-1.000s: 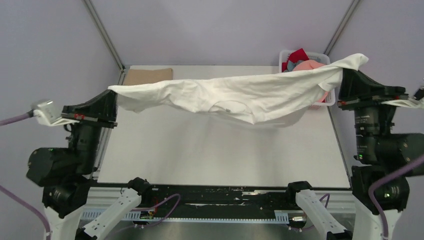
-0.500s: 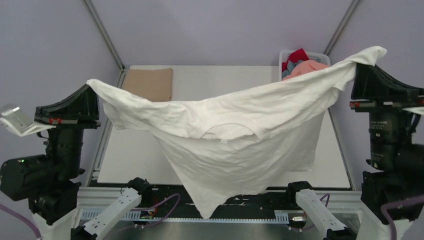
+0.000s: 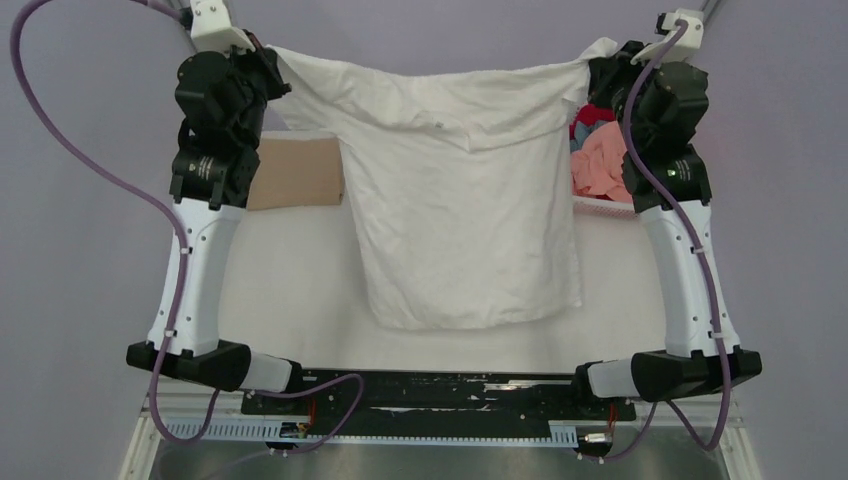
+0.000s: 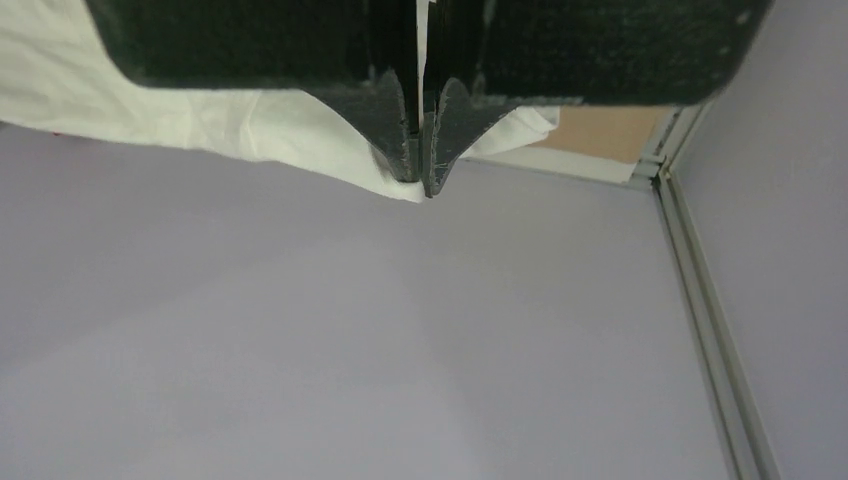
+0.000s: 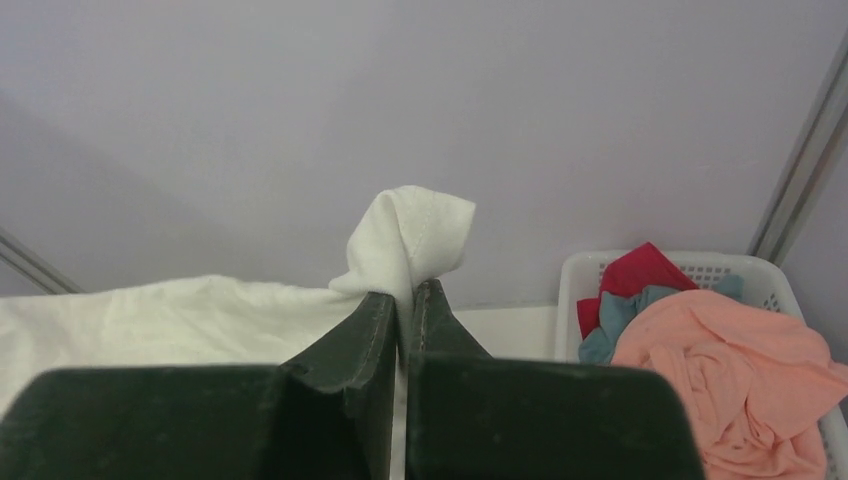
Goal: Fold and stack the t-shirts
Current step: Flatten out the tshirt
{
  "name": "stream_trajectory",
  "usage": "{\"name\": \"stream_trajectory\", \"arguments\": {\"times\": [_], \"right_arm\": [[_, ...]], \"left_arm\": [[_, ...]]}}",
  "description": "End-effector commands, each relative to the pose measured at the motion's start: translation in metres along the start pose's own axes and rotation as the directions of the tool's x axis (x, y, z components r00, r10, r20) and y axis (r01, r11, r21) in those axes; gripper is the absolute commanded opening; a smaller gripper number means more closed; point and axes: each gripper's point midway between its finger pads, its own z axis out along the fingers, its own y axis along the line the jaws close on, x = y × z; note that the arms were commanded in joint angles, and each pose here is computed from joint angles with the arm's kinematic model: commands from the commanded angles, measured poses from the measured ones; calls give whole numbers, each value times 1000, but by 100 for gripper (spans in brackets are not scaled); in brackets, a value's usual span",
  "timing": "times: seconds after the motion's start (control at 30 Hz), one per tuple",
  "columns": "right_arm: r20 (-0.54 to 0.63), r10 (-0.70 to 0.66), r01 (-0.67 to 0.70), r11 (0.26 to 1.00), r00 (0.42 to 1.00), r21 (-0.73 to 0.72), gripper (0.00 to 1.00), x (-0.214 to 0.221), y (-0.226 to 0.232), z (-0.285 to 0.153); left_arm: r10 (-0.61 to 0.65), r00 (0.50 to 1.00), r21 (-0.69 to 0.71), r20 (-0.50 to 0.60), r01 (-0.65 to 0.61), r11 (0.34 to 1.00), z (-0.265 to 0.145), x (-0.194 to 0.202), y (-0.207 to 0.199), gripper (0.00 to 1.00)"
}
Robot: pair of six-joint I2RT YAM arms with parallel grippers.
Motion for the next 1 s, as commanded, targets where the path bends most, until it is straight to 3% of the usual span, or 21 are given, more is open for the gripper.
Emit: {"name": "stream_trajectory", "arguments": {"times": [0.0,0.17,0.3,0.33,0.37,0.4,0.43,0.5,0.53,0.57,0.6,0.63,0.73,0.8,0.9,0.97], "right_arm": [[297,6,13,998,955,-61,0,-113,22,-38],[247,-17,24,999,969,-25,0,-85,10,-45],[122,-44,38,998,992,52,0,-19,-17,-46],[80,-46,41,997,996,69,0,3,-25,-46],[31,-49,46,995,998,92,0,24,-33,-46],[-45,-49,54,992,998,118,0,51,-42,-46],[-112,-45,61,988,993,145,0,72,-50,-48],[-255,-34,86,977,966,194,0,115,-65,-55],[-322,-18,96,968,947,230,0,136,-74,-61],[-375,2,104,959,927,262,0,154,-81,-68],[-423,14,117,953,906,281,0,170,-87,-74],[-470,24,130,948,882,291,0,185,-91,-80],[-614,50,209,916,787,342,0,226,-111,-102],[-683,84,273,876,725,397,0,250,-131,-118],[-757,145,339,830,637,444,7,282,-159,-128],[-776,189,411,760,601,503,13,295,-186,-130]], "left_arm": [[-51,985,110,163,33,993,-23,-81,-13,0],[-55,984,76,171,42,996,-32,-82,3,0],[-48,989,21,142,45,999,-46,-42,28,0],[-37,995,-18,88,38,999,-40,-7,39,0],[-50,993,-25,107,53,998,-56,-7,44,0],[-46,998,-43,49,48,998,-54,32,52,0],[-67,995,-26,71,69,997,-72,32,53,0],[-117,991,-29,-63,115,993,-85,113,63,0],[-145,985,-13,-94,144,989,-92,131,61,0],[-209,968,-21,-143,208,978,-104,167,65,0],[-288,946,1,-151,292,957,-116,175,59,0],[-306,925,-23,-227,309,951,-122,215,64,0],[-388,840,-87,-378,385,919,-153,277,67,0],[-422,760,-163,-494,395,904,-177,323,73,0],[-454,630,-309,-630,332,891,-219,382,90,17],[-477,597,-412,-645,254,875,-237,398,108,19]]}}
